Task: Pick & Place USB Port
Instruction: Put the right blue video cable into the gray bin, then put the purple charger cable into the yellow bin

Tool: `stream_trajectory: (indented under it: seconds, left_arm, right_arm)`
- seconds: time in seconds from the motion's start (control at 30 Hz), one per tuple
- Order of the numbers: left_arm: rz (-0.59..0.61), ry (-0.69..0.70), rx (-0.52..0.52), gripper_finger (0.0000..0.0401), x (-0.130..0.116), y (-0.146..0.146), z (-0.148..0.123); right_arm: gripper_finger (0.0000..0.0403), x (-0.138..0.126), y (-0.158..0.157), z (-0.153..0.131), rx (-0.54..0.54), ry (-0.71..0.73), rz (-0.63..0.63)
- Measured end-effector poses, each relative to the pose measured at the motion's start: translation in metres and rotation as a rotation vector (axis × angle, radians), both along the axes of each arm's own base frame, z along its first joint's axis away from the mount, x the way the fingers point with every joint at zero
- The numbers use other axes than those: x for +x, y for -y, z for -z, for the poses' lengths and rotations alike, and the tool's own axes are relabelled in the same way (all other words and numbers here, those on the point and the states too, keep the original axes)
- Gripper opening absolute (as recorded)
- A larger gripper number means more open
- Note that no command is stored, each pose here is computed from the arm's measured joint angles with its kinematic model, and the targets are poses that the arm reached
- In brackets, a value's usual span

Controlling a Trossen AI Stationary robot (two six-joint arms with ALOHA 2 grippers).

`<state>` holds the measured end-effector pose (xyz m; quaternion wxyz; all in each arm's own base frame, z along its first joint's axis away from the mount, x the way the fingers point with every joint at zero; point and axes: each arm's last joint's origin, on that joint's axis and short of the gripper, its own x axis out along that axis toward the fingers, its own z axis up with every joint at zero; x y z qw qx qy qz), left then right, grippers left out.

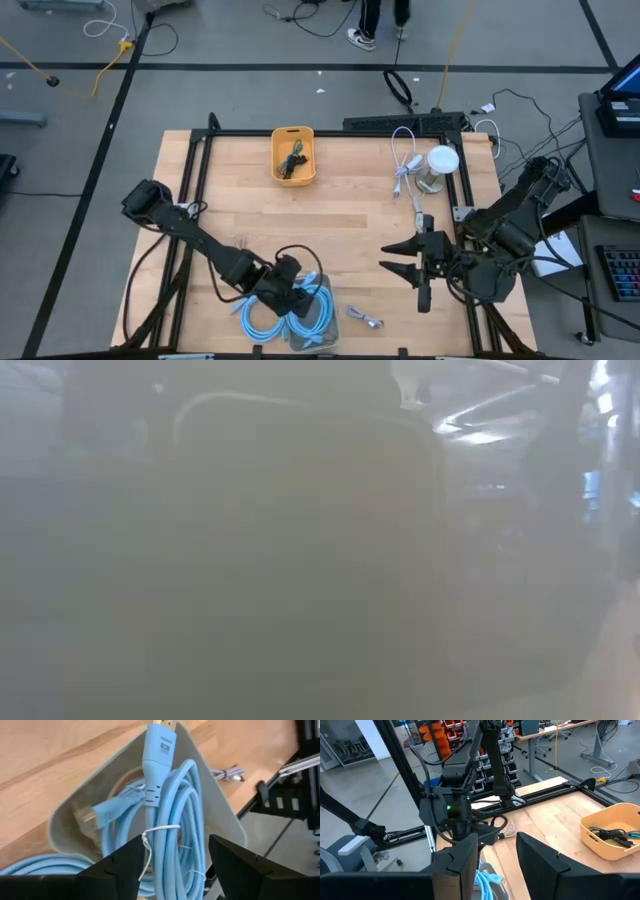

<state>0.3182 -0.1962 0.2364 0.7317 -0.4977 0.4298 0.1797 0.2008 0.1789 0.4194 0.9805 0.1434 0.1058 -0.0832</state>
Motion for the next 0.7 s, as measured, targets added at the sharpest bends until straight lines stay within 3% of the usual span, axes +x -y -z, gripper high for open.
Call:
stream_trajectory:
  seconds: [0.13, 0.33, 0.5, 0.7]
  left_arm:
    - [0.006, -0.062, 0.014, 0.0226, -0.006, 0.0, 0.003]
    - [0.032, -0.147, -0.005, 0.0269, -0.011, -0.001, 0.007]
    - [0.033, -0.152, -0.002, 0.03, -0.011, -0.003, 0.007]
    - [0.041, -0.098, 0.048, 0.0292, -0.008, -0.016, -0.004]
  right_arm:
    - [0.0132, -0.002, -0.002, 0.0, -0.001, 0.0, -0.009]
    - [0.0132, -0.003, -0.003, 0.0, 0.001, 0.001, -0.012]
    - [0.0132, -0.003, -0.003, 0.0, 0.002, 0.001, -0.012]
    - [0.0132, -0.004, -0.001, 0.005, -0.01, -0.04, -0.004]
